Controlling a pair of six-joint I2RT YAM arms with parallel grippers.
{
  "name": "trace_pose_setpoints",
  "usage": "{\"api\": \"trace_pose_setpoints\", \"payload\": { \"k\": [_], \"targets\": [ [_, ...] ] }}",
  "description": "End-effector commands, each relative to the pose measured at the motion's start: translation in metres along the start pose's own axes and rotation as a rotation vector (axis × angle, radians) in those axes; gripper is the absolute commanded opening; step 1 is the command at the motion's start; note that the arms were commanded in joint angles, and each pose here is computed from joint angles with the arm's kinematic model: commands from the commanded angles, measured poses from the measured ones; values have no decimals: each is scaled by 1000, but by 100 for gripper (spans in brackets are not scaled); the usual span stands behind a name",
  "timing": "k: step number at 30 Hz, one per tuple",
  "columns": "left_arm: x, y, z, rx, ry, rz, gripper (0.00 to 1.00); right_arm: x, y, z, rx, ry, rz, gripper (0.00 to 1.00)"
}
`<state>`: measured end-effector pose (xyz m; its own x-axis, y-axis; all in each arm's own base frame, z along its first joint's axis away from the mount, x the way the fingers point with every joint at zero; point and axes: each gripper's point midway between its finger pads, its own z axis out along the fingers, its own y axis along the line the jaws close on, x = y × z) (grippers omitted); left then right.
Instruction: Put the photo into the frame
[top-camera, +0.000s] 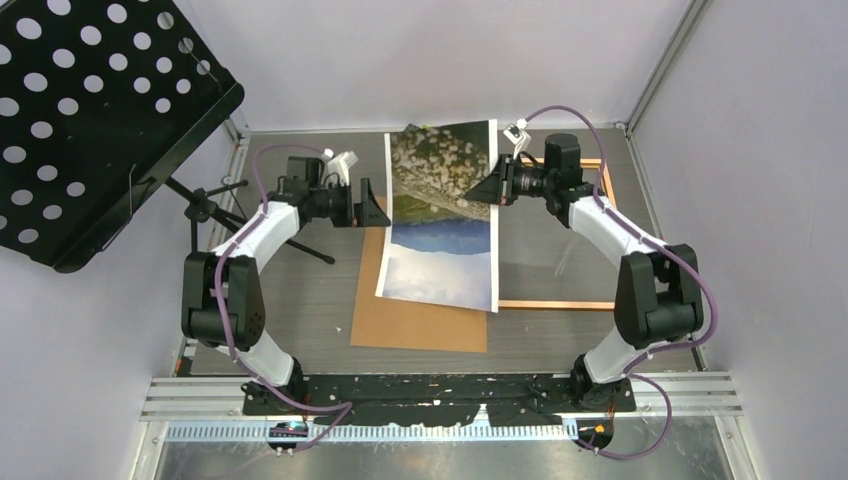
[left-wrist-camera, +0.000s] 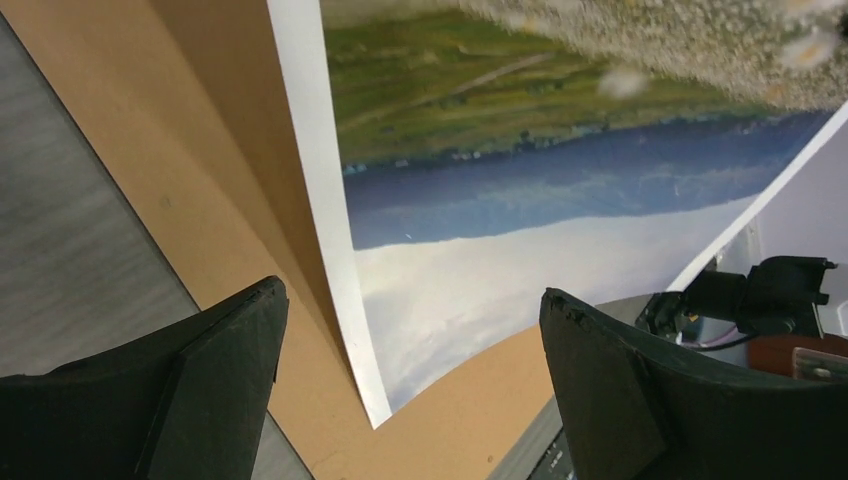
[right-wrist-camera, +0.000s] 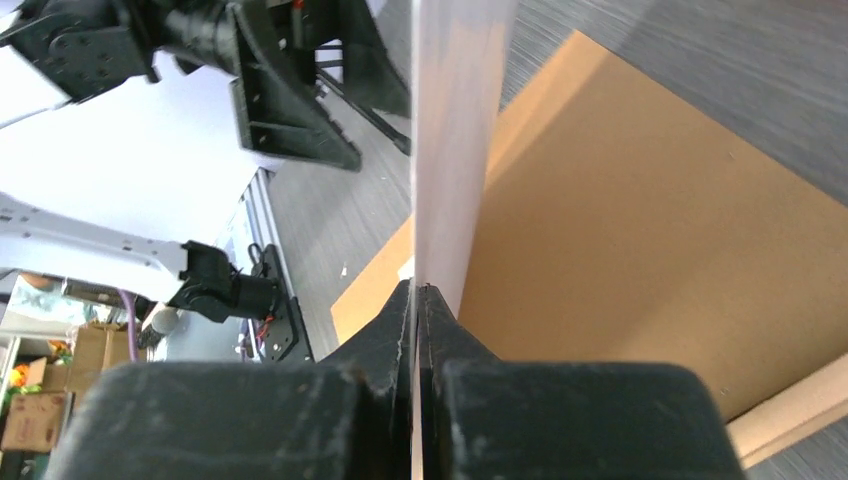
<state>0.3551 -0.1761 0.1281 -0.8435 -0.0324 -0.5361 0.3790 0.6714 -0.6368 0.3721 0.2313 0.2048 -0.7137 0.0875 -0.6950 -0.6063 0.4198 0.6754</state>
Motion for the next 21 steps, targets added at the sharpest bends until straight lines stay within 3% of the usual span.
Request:
{"api": "trace_pose_setpoints", "payload": {
  "k": [1, 6, 15, 21],
  "targets": [
    [-47, -20, -19, 10, -116, 208, 95, -27, 59, -23, -124, -31, -124, 6],
    [-79, -44, -31, 128, -201, 303, 97, -30, 84, -41, -172, -49, -156, 6],
    [-76, -68, -30, 364, -246, 384, 100, -39, 125, -68, -262, -117, -199, 6],
    [-82, -90, -29, 503, -281, 364, 99, -41, 139, -75, -301, -132, -193, 5]
  ]
}}
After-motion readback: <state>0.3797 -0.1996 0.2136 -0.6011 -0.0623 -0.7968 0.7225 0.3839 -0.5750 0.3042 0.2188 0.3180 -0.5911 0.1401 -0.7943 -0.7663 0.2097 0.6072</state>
